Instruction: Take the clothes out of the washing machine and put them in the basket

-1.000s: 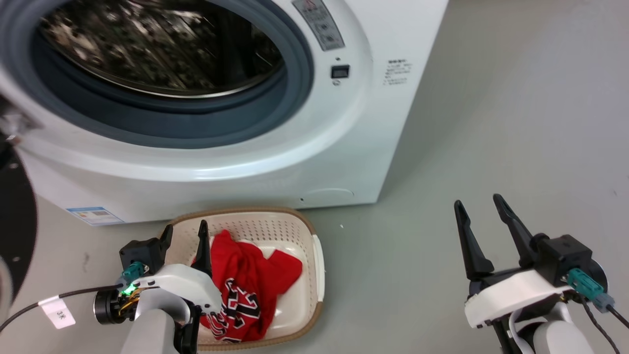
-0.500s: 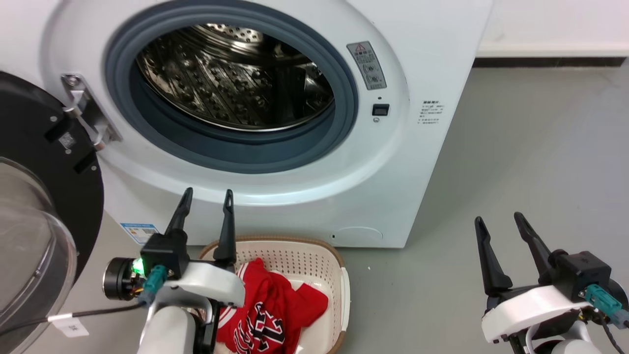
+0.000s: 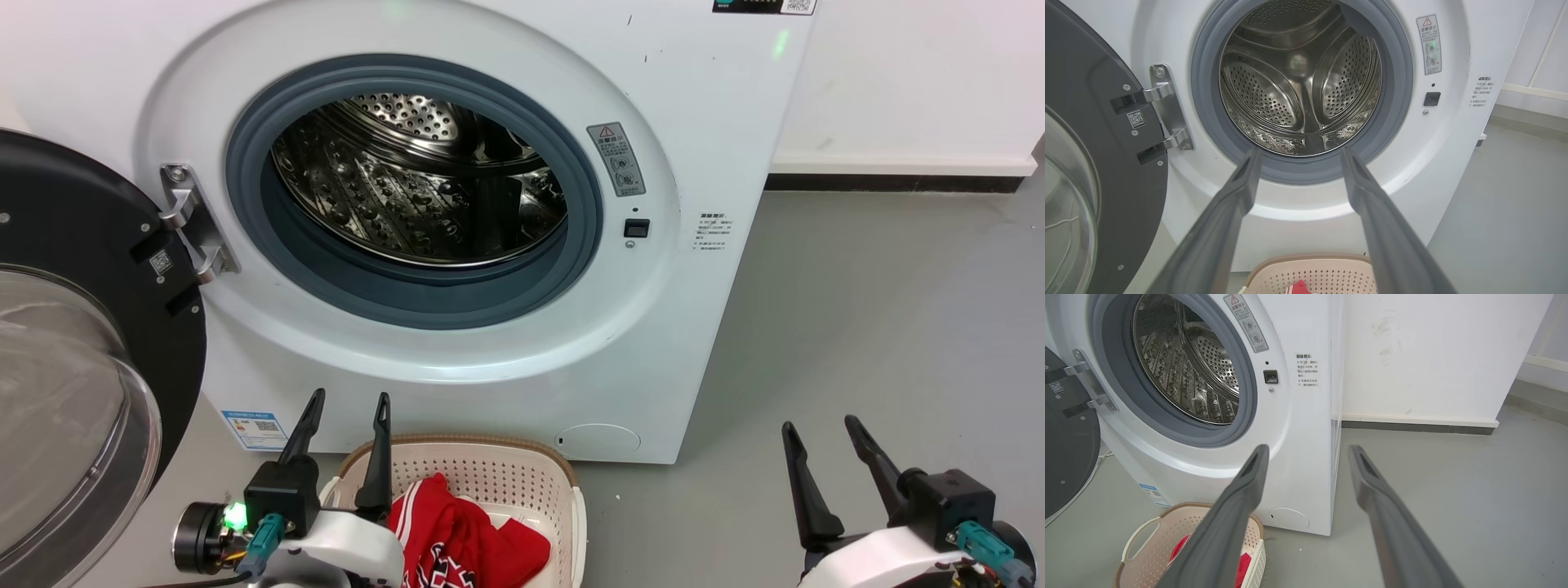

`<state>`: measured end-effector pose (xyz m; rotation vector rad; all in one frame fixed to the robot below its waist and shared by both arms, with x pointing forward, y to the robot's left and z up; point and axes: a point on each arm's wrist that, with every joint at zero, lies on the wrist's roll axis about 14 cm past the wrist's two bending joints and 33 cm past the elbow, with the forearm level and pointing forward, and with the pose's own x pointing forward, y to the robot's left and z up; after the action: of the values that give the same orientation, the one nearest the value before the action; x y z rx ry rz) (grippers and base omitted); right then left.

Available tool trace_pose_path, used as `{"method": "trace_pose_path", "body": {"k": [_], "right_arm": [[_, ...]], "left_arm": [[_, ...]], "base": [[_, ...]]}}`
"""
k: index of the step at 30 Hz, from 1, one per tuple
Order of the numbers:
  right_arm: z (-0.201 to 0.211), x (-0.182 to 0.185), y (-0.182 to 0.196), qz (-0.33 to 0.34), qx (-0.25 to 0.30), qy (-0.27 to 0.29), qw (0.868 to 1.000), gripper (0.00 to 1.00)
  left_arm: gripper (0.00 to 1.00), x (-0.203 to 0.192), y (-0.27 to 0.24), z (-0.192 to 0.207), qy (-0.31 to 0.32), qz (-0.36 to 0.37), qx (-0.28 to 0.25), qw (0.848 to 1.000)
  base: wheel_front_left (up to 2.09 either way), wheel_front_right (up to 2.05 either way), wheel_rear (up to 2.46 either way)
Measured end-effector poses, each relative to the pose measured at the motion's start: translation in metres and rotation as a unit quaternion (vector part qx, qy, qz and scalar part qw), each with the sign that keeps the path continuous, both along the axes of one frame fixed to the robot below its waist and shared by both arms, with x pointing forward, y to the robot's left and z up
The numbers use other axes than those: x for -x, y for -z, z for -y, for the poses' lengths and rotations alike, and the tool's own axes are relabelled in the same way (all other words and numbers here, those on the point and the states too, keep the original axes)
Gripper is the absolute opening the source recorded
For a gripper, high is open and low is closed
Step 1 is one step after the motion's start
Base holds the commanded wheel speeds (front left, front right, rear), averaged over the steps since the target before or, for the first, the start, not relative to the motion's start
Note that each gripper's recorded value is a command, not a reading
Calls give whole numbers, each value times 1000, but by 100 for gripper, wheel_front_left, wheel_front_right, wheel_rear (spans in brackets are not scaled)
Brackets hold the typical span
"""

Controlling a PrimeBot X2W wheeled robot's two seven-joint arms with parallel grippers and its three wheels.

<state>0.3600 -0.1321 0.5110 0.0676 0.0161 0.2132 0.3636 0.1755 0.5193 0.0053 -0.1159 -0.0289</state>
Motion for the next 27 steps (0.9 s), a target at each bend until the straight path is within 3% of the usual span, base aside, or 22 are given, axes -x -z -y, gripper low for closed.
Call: {"method": "trace_pose_path", "body": {"k": [25, 26, 27], "right_arm": [[3, 5, 1, -3, -5, 4, 1000, 100], [3, 6, 1, -3, -5, 5, 1000, 0], [3, 6, 3, -5, -5, 5, 1000, 0]], "left_arm": [[100, 4, 2, -5, -7, -7, 9, 1000], [0, 4, 2, -5, -7, -7, 9, 1000], [0, 4, 3, -5, -6, -9, 9, 1000]], "base": [[0, 0, 0], [0, 0, 0], [0, 0, 0]]}}
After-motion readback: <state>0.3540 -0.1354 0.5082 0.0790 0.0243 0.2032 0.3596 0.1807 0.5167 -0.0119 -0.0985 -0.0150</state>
